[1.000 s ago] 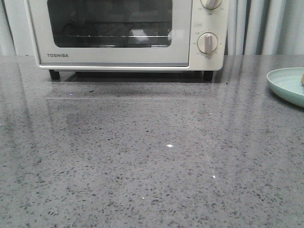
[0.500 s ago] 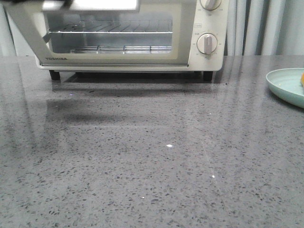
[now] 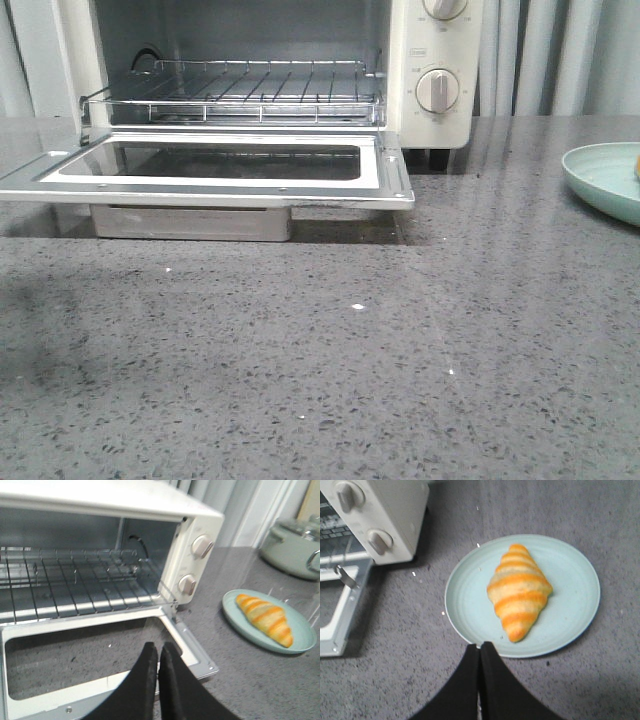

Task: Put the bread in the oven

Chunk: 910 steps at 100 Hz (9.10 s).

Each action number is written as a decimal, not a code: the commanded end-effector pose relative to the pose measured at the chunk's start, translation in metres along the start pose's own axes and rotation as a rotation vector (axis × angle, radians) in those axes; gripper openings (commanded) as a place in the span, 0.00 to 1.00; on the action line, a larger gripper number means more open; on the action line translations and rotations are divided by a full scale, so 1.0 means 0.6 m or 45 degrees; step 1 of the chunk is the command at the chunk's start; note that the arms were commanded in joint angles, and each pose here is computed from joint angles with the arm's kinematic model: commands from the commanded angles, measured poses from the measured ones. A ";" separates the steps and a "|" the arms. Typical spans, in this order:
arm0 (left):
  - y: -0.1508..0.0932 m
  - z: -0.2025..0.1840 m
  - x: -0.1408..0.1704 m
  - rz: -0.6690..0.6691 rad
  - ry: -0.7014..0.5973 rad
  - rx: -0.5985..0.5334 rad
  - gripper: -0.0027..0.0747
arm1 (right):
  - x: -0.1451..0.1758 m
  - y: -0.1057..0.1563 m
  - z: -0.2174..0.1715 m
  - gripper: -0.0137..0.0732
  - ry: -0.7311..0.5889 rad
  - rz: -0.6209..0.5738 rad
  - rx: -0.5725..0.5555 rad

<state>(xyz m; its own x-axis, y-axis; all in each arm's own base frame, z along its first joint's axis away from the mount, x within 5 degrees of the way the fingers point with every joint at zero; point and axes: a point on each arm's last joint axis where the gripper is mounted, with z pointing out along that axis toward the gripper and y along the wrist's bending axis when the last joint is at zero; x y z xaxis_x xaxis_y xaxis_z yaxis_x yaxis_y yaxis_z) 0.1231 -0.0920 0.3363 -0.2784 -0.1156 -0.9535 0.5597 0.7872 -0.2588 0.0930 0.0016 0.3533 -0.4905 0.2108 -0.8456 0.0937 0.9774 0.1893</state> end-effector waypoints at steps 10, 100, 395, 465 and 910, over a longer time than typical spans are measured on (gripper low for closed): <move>-0.013 -0.062 -0.036 0.010 -0.216 0.060 0.01 | -0.050 0.011 0.027 0.16 0.148 -0.053 0.033; -0.015 -0.093 -0.025 0.126 -0.142 0.067 0.01 | -0.130 0.004 0.322 0.70 0.645 -0.289 0.321; -0.013 -0.188 -0.109 0.202 -0.303 -0.327 0.01 | -0.163 0.475 0.282 0.07 0.051 -1.395 -0.206; -0.014 -0.186 -0.104 0.175 -0.267 -0.311 0.01 | -0.144 0.500 0.366 0.07 -0.108 -1.553 -0.149; 0.106 -0.143 0.211 0.180 -0.429 -0.665 0.01 | -0.073 0.273 0.005 0.08 0.240 -1.060 -0.219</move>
<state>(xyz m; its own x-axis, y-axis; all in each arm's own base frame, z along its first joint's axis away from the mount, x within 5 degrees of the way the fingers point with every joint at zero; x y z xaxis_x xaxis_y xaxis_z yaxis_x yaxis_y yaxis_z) 0.0561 -0.0054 0.2063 0.0046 -0.0808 -0.9967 0.0943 0.9923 -0.0800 0.1361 0.1773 0.4117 -0.4607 -0.6122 -0.6427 -0.5523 0.7645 -0.3323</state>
